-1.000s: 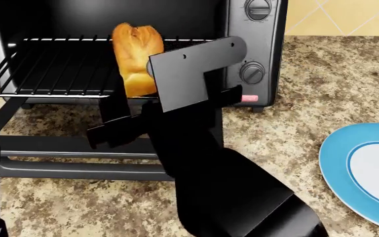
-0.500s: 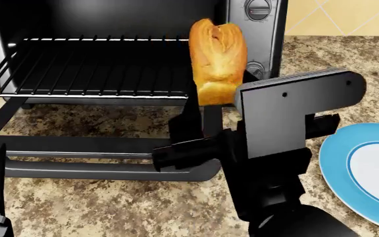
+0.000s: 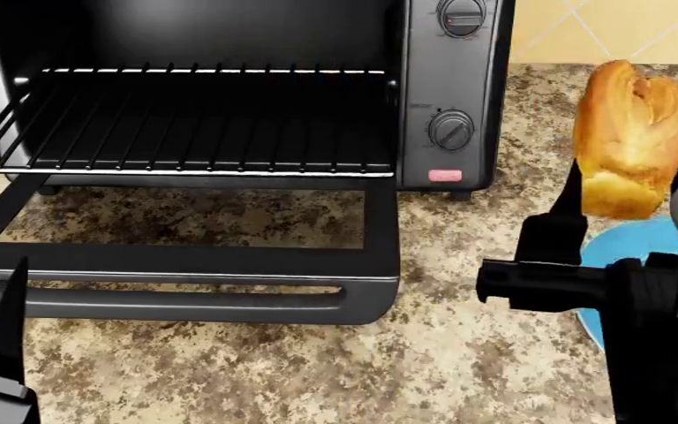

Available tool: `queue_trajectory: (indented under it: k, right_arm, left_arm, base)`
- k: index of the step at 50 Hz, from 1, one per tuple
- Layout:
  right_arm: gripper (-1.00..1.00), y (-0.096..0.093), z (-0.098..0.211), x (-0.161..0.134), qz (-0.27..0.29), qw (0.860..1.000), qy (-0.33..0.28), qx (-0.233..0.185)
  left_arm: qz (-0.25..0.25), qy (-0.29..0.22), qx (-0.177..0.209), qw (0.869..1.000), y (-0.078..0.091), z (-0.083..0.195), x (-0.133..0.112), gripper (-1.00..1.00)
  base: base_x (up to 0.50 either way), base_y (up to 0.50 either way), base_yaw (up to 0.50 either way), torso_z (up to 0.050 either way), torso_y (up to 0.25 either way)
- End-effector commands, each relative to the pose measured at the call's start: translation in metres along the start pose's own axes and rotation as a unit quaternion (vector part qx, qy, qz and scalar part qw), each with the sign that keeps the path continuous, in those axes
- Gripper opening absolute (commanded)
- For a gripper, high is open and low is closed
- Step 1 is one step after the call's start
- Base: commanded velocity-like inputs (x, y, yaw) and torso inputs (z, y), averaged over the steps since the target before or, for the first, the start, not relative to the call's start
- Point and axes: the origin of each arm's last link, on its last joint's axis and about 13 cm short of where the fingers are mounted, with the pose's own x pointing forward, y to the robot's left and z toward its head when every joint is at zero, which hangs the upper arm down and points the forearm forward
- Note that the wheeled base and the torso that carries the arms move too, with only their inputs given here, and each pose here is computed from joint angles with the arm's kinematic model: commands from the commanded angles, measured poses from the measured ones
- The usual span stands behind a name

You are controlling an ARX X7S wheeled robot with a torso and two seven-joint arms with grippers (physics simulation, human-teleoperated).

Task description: Pick the bread from the rack and place it on the plate on the counter.

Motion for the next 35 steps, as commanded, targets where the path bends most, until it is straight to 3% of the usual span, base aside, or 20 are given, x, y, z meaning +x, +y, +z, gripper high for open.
queue_trajectory:
  k: [1,6,35]
  right_arm:
    - [-1.00,-0.031,-0.012,0.000,-0.066,0.997,0.028,0.000]
    - [-1.00,-0.044,-0.028,0.007,-0.098,0.994,0.057,-0.001]
    - [-1.00,-0.068,-0.055,0.024,-0.152,0.981,0.118,-0.006]
  left_arm:
    - [-0.005,0.000,-0.004,1.000,-0.001,0.000,0.004,1.00]
    - [-0.005,0.001,-0.003,1.000,-0.001,0.000,0.004,1.00]
    - [-0.011,0.003,-0.001,1.000,-0.004,-0.001,0.008,1.00]
  base:
    - [0.00,0.00,0.00,0.000,0.000]
    - [0.00,0.00,0.00,0.000,0.000]
    - [0.00,0.00,0.00,0.000,0.000]
